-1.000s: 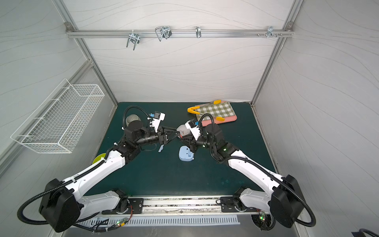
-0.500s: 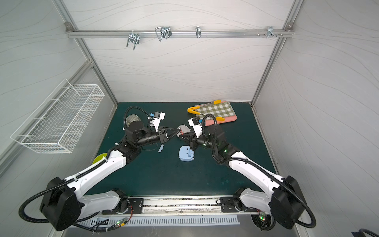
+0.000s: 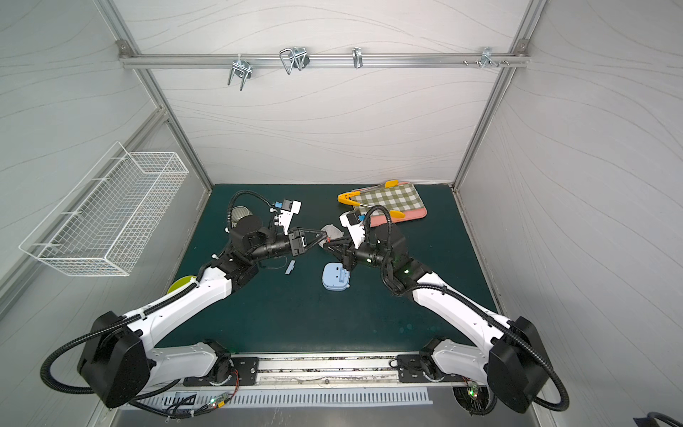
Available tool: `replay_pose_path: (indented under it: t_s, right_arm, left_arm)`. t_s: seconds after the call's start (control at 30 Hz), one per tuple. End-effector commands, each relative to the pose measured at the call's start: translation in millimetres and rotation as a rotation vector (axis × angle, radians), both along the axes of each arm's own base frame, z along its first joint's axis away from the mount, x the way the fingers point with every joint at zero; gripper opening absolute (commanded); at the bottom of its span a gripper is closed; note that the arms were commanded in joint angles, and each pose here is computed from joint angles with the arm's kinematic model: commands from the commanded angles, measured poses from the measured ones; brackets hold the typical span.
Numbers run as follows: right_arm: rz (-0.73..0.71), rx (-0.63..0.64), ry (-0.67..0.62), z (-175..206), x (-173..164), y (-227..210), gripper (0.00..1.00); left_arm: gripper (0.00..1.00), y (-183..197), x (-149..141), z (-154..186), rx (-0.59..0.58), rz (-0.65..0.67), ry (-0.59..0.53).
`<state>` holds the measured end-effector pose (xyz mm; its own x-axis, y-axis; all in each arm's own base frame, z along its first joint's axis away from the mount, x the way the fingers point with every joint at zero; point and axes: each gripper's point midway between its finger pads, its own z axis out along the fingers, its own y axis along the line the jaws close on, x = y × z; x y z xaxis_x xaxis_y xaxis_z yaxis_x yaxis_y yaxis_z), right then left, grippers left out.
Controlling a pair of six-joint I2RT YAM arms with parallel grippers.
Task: Insert the battery into the alarm
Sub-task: Pick up the battery at the center of the board, then install the battery in the alarm.
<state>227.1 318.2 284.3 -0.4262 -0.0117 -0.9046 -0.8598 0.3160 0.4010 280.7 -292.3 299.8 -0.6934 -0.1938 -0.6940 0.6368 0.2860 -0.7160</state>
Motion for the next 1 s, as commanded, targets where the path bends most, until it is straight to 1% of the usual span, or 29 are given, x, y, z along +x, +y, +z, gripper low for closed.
replay_pose_path:
  t_s: [0.0,0.07,0.2,0.3,0.37,0.4,0.43,0.5,0.57,0.6,0.67,0.7,0.77,0.83,0.93,0.97]
  right_arm:
    - [0.022,0.029,-0.031,9,-3,2,0.00]
    - [0.020,0.028,-0.032,9,-2,2,0.00]
    - [0.020,0.022,-0.025,5,-1,3,0.00]
    - [0.013,0.022,-0.027,5,0,2,0.00]
    - [0.005,0.021,-0.025,4,1,2,0.02]
    - [0.003,0.021,-0.024,4,1,2,0.06]
    - [-0.002,0.022,-0.024,4,2,1,0.13]
    - [-0.018,0.023,-0.021,3,3,0,0.36]
    - [-0.036,0.020,-0.025,3,5,-2,0.54]
    - [-0.047,0.014,-0.029,2,6,-4,0.63]
    - [-0.079,-0.010,-0.038,-1,7,-11,0.74]
    - [-0.101,-0.024,-0.044,-4,8,-16,0.78]
    - [-0.165,-0.047,-0.036,-13,14,-29,0.83]
    - [-0.211,-0.073,-0.011,-24,16,-43,0.84]
    - [-0.344,-0.115,0.100,-53,22,-70,0.83]
    - [-0.364,-0.123,0.137,-62,20,-77,0.82]
  left_arm:
    - [0.27,-5,0,34,-0.066,-0.022,-0.070]
    - [0.22,-5,-1,35,-0.069,-0.027,-0.064]
    - [0.16,-8,-1,32,-0.065,-0.044,-0.028]
    - [0.07,-9,-1,31,-0.065,-0.051,-0.010]
    - [0.05,-9,-1,31,-0.066,-0.048,-0.009]
    - [0.04,-8,-1,32,-0.066,-0.046,-0.008]
    - [0.04,-8,-1,32,-0.064,-0.043,-0.008]
    - [0.03,-7,0,30,-0.054,-0.032,0.006]
    - [0.03,-6,1,25,-0.030,-0.022,0.020]
    - [0.03,-6,2,22,-0.014,-0.017,0.020]
    - [0.03,-5,6,13,0.028,0.000,0.020]
    - [0.03,-4,8,8,0.053,0.014,0.015]
    - [0.03,0,15,-8,0.115,0.046,-0.004]
    - [0.02,0,21,-22,0.155,0.062,-0.024]
    - [0.03,-8,30,-39,0.176,0.057,-0.048]
    - [0.03,-12,33,-46,0.194,0.053,-0.054]
